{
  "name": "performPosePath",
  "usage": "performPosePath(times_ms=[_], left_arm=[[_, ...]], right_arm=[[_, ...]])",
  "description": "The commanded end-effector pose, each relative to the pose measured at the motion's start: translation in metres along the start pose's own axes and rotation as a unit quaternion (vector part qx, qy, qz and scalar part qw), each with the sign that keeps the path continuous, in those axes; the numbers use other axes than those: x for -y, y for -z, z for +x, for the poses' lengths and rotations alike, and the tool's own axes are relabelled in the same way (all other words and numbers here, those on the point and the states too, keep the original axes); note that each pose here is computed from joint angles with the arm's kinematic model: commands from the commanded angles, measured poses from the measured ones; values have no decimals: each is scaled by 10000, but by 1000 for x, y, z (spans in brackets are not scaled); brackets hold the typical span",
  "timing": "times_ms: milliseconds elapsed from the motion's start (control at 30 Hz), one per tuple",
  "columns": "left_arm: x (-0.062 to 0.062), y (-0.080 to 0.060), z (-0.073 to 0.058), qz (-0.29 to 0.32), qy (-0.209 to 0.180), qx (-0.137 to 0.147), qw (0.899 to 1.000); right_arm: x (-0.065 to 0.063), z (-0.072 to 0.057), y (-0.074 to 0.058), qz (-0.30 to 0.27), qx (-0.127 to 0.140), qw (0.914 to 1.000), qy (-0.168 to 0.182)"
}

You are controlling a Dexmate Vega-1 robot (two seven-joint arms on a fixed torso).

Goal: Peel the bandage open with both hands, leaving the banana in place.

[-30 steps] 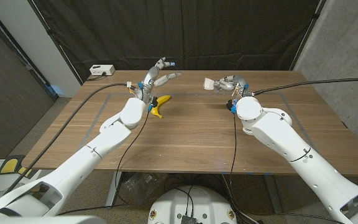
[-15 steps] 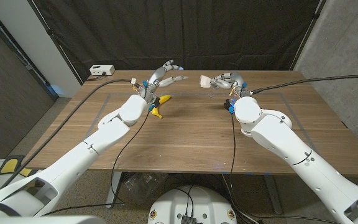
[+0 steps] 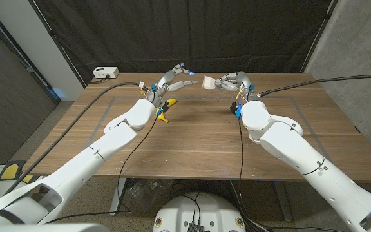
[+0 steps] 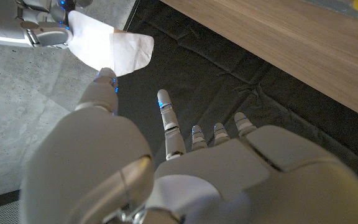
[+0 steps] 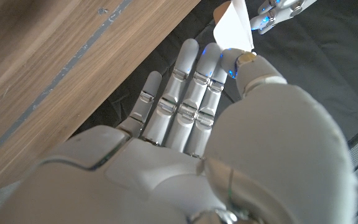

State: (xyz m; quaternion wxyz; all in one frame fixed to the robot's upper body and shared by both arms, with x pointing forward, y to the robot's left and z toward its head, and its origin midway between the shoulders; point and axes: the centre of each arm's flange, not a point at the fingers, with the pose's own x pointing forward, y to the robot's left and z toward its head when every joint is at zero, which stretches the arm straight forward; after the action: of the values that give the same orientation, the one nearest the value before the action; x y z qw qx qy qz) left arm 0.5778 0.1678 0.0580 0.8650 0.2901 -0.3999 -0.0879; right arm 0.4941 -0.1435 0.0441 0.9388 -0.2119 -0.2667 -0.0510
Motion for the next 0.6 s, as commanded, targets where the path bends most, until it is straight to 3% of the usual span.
performPosePath(times_ms=[33,400,600], left_arm=[[10,-4,2,-36,35,29,10000],[16,-6,3,-100,5,98,9999],[16,-4,2,-227,-331,83,9992]], right_arm=[[-6,-6,-9,-233,170,9996,-34],[-13,-2,-16,-461,194,9987,24],[-15,1,-16,-493,208,9985,81]])
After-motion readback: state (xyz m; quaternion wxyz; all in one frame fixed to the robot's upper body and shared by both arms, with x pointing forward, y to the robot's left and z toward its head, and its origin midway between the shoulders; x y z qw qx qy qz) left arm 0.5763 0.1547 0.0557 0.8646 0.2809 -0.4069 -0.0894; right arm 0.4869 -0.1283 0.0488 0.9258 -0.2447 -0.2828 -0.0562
